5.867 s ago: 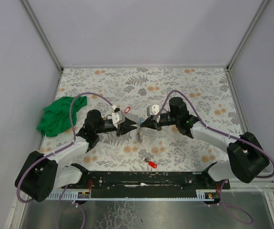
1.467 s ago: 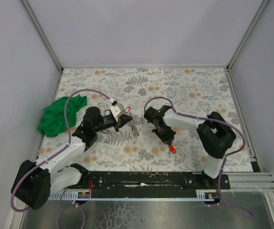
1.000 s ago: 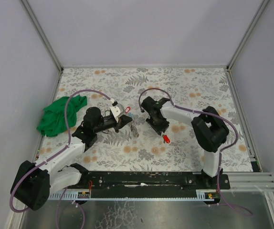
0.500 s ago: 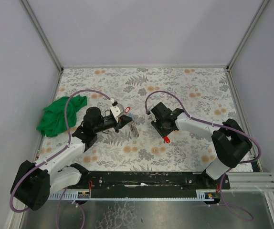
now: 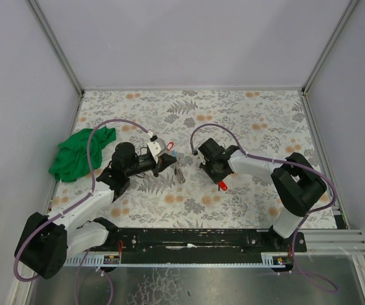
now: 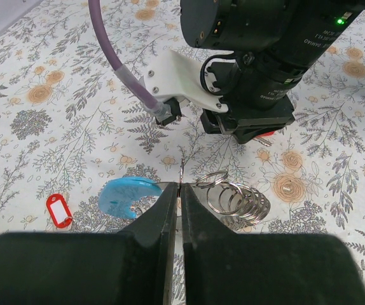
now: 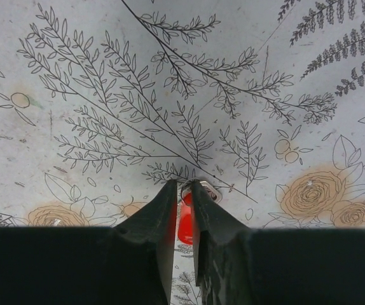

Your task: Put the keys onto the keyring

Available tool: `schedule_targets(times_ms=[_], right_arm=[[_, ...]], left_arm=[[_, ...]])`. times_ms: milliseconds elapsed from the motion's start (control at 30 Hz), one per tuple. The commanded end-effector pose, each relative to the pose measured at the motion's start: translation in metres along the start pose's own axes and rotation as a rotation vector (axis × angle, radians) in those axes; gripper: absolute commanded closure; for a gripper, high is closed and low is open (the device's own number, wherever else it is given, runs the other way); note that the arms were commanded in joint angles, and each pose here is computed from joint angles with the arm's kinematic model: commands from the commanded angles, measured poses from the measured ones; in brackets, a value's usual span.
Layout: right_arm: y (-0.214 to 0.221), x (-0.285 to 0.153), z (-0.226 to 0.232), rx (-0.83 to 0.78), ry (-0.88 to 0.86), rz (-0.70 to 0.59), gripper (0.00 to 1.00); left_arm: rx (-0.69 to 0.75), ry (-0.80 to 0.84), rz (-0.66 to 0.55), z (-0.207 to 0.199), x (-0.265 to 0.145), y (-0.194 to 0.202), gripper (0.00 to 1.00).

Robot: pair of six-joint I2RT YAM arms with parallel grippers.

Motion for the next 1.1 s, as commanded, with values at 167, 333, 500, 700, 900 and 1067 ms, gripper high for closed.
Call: schedule_targets(times_ms=[167, 333, 500, 700, 900, 1067], right_arm=[[-0.003, -0.004, -0.005, 0.013, 0.029, 0.028, 0.97], [-0.013, -0.017, -0.004, 0.039, -0.001, 0.126, 1.0], [-0.011, -0.016, 0.004, 0.054, -0.112, 0.306, 1.0], [-0.026, -0.004, -0.004, 0.053, -0.107, 0.38, 0.91], [-0.059, -0.02, -0.01, 0.052, -0.086, 0.221, 0.7], [-0.058, -0.04, -0.013, 0.03, -0.052, -0.003, 0.61]], left_arm=[[0.056, 0.025, -0.07, -0.003, 0.002, -0.021, 1.0], [0.057, 0.025, -0.069, -0.003, 0.001, -0.022, 1.0], [0.056, 0.026, -0.065, -0.004, 0.001, -0.023, 1.0], [0.056, 0.029, -0.057, -0.005, 0.002, -0.022, 1.0], [0.054, 0.029, -0.055, -0.005, 0.003, -0.022, 1.0], [0.055, 0.028, -0.056, -0.005, 0.004, -0.022, 1.0]])
Point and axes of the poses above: each gripper's point midway between its finger pads, its own x axis out along the fingers, its own z axis along the line the jaws close on, y = z × x, the point moved 6 cm from there along -x, back along the fingers, and after that the axes turned 10 degrees about -x, right-handed, at the moved point
